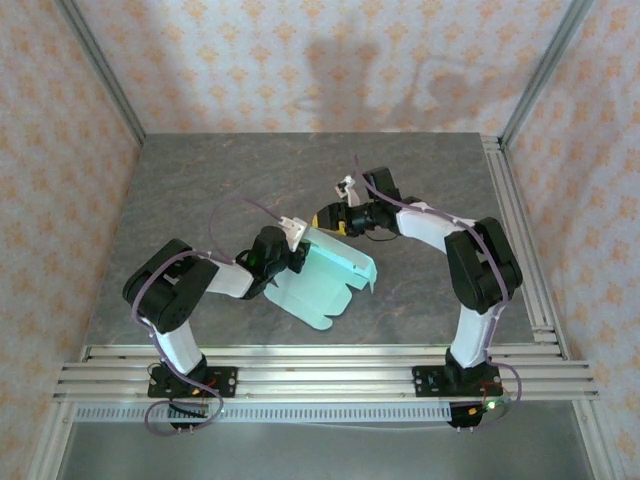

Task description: Fold the paper box

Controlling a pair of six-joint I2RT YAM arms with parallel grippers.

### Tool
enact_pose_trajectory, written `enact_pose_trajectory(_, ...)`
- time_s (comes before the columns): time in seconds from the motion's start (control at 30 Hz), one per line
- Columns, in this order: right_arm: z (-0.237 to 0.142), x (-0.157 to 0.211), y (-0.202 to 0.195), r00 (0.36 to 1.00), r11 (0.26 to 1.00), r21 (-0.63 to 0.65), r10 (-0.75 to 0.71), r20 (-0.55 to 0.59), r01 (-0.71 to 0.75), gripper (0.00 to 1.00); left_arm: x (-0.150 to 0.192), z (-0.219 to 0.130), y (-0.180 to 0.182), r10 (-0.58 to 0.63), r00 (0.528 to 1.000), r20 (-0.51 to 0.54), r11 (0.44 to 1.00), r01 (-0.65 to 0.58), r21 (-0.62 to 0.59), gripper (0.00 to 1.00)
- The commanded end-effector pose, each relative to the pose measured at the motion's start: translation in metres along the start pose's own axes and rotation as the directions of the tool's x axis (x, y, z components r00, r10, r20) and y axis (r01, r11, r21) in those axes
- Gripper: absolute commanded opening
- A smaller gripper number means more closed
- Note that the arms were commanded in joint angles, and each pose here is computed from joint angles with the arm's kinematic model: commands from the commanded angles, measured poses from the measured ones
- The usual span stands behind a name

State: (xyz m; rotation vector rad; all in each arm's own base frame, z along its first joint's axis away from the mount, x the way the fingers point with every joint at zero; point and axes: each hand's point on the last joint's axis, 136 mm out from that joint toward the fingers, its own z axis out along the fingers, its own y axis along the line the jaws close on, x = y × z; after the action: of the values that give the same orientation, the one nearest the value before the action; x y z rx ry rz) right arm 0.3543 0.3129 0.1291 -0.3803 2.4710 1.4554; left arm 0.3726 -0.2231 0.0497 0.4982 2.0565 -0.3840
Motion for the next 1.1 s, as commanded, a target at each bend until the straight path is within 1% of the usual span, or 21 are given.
enact_pose_trajectory(0.0,0.006,0.002,-0.002,0.999,1.000,-0.020,-0.009,-0.032,0.008,0.67,0.003,0.003,0.006,0.019,1.000,0.004,0.999,-0.019,-0.046,0.02)
enact_pose_trajectory(0.2,0.012,0.012,-0.017,0.998,1.000,0.002,0.022,-0.054,-0.022,0.65,0.007,0.006,0.006,0.014,1.000,-0.008,0.999,-0.014,-0.048,0.04)
enact_pose_trajectory(0.27,0.013,0.014,-0.021,0.998,1.000,0.010,0.027,-0.059,-0.027,0.64,0.007,0.005,0.007,0.011,1.000,-0.006,0.999,-0.011,-0.052,0.06)
enact_pose_trajectory(0.43,0.014,0.015,-0.028,0.997,0.999,0.032,0.041,-0.067,-0.039,0.63,0.003,0.001,0.008,0.009,1.000,0.013,0.998,-0.009,-0.059,0.14)
enact_pose_trajectory(0.53,0.015,0.016,-0.032,0.996,0.998,0.041,0.054,-0.070,-0.051,0.62,0.000,-0.004,0.008,0.013,0.999,0.035,0.998,-0.011,-0.060,0.21)
enact_pose_trajectory(0.63,0.015,0.016,-0.033,0.996,0.998,0.044,0.058,-0.071,-0.055,0.62,-0.002,-0.007,0.008,0.017,0.999,0.041,0.998,-0.014,-0.059,0.25)
enact_pose_trajectory(0.77,0.016,0.015,-0.033,0.996,0.997,0.044,0.061,-0.070,-0.058,0.62,-0.002,-0.011,0.008,0.016,0.999,0.043,0.998,-0.013,-0.062,0.26)
enact_pose_trajectory(0.9,0.016,0.016,-0.032,0.996,0.997,0.041,0.061,-0.072,-0.058,0.62,-0.002,-0.011,0.010,0.017,0.999,0.043,0.997,-0.014,-0.072,0.21)
enact_pose_trajectory(1.07,0.015,0.017,-0.033,0.995,0.997,0.041,0.063,-0.073,-0.060,0.62,-0.010,-0.010,0.008,0.003,0.998,0.065,0.998,0.001,-0.063,0.21)
